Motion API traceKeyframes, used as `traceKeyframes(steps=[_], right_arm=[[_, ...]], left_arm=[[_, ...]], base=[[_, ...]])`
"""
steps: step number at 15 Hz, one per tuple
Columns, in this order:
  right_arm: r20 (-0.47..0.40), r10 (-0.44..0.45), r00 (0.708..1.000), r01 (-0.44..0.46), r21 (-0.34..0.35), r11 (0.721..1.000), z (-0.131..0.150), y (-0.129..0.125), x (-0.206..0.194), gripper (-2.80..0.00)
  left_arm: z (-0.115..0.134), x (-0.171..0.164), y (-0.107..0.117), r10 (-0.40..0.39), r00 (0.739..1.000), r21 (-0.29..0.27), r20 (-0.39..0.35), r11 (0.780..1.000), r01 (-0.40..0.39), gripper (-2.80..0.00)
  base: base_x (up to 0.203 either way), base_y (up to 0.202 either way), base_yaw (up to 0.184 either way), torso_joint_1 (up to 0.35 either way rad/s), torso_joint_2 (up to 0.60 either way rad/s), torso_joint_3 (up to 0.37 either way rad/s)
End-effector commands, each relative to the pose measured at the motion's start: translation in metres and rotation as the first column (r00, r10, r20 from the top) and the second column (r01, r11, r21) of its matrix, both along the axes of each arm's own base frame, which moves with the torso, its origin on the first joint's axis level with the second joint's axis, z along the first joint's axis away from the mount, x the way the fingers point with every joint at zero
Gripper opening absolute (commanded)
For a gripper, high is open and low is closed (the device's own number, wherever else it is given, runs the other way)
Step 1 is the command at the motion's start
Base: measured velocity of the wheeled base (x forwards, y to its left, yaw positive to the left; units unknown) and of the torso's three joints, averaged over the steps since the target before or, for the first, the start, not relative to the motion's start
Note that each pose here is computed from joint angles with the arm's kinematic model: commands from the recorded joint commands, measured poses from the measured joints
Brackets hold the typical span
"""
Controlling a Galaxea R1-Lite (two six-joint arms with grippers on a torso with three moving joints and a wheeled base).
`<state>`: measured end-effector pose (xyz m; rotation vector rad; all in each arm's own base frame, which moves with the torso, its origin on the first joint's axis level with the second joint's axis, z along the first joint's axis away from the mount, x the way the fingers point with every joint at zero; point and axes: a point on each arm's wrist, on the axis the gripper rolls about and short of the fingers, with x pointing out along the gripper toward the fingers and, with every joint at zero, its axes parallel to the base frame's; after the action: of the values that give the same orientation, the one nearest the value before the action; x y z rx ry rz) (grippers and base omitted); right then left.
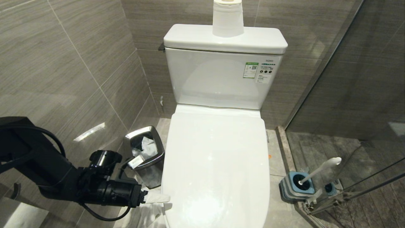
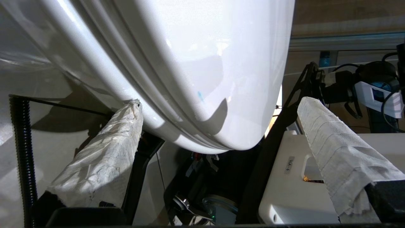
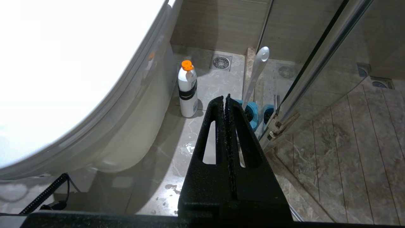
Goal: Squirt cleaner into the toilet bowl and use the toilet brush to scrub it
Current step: Use the left hand to lift the toilet lid slightly
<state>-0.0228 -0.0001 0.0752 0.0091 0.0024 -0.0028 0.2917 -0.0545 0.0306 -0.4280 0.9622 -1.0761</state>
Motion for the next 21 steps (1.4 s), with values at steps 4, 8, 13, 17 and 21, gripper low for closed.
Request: traceKeyframes(steps=[4, 8, 13, 17, 21], right_arm=[[-0.002, 0.000, 1.000, 0.000, 0.000, 1.000, 0.000, 0.000, 0.000, -2.80], [-0.002, 0.000, 1.000, 0.000, 0.000, 1.000, 0.000, 0.000, 0.000, -2.80], [-0.001, 0.000, 1.000, 0.000, 0.000, 1.000, 0.000, 0.000, 0.000, -2.80], [-0.002, 0.000, 1.000, 0.000, 0.000, 1.000, 0.000, 0.000, 0.000, -2.80], [-0.001, 0.000, 1.000, 0.000, 0.000, 1.000, 0.000, 0.000, 0.000, -2.80]], left_arm=[[-0.003, 0.004, -0.003, 0.000, 1.000, 0.018, 0.006, 1.000, 0.000, 0.00], [-0.003, 0.006, -0.011, -0.013, 0.999, 0.039, 0.036, 0.999, 0.012, 0.00], [0.004, 0.003, -0.012, -0.014, 0.999, 0.034, 0.041, 0.999, 0.013, 0.00], [0.008, 0.005, -0.002, 0.026, 0.999, 0.027, 0.036, 0.999, -0.027, 0.00], [0.006, 0.007, -0.003, 0.031, 1.000, 0.010, 0.004, 0.999, -0.031, 0.00]], base=[[0.000, 0.000, 0.000, 0.000, 0.00, 0.000], [0.000, 0.000, 0.000, 0.000, 0.00, 0.000], [0.000, 0.000, 0.000, 0.000, 0.00, 0.000], [0.000, 0.000, 0.000, 0.000, 0.00, 0.000], [0.000, 0.000, 0.000, 0.000, 0.00, 0.000]])
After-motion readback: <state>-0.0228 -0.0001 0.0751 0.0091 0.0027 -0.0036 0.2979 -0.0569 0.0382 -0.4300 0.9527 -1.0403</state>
